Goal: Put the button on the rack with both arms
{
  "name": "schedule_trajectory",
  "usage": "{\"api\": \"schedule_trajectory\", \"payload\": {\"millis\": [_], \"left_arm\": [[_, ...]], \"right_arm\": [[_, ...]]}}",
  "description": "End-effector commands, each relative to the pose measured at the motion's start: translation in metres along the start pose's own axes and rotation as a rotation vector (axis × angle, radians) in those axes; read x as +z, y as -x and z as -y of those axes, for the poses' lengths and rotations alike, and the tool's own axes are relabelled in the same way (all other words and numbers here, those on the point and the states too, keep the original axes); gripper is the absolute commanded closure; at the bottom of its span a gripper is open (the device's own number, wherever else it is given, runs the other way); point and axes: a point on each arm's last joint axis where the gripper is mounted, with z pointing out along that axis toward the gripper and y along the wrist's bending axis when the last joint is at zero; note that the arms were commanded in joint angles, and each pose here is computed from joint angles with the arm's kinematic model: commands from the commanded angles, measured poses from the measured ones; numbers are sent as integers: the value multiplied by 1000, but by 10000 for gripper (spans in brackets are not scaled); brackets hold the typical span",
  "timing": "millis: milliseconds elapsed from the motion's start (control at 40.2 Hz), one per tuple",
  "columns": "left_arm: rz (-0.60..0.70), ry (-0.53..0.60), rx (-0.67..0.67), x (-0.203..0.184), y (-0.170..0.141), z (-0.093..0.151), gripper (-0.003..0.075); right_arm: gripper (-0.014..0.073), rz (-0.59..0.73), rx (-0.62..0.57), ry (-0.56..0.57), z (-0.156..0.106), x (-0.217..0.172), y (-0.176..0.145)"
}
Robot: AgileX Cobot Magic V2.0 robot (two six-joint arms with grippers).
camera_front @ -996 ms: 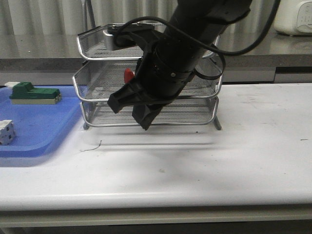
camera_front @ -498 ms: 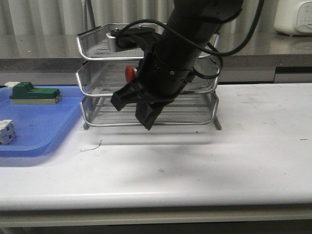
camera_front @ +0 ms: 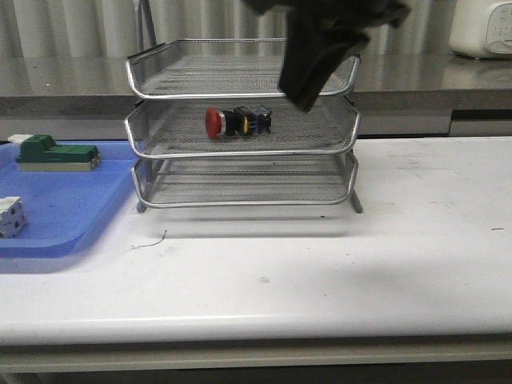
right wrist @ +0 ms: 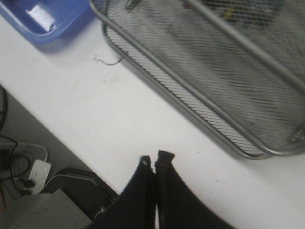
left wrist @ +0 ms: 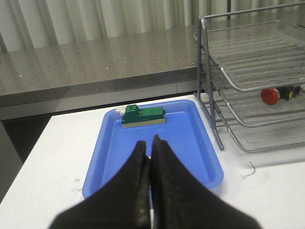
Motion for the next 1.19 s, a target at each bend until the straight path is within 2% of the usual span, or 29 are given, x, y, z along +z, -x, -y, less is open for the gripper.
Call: {"api": "schedule_trajectory", "payload": {"millis": [0, 174, 324, 498, 772, 971, 1170], "left_arm": [[125, 22, -19, -8, 14, -1, 739], [125, 22, -19, -8, 14, -1, 739], [125, 22, -19, -8, 14, -1, 739], [125, 22, -19, -8, 14, -1, 739], [125, 22, -19, -8, 14, -1, 739], [125, 22, -19, -8, 14, -1, 739], [125, 22, -19, -8, 14, -1, 739]], "right_arm": [[656, 153, 48, -68, 18, -52, -1], [656, 218, 176, -194, 49, -89, -50], [656, 259, 250, -279, 59, -105, -93], [656, 356, 252, -327, 41, -119, -143], [656, 572, 192, -393, 9, -137, -214], [656, 698, 156, -420, -4, -146, -237], [656, 722, 148, -422, -7, -150, -241]]}}
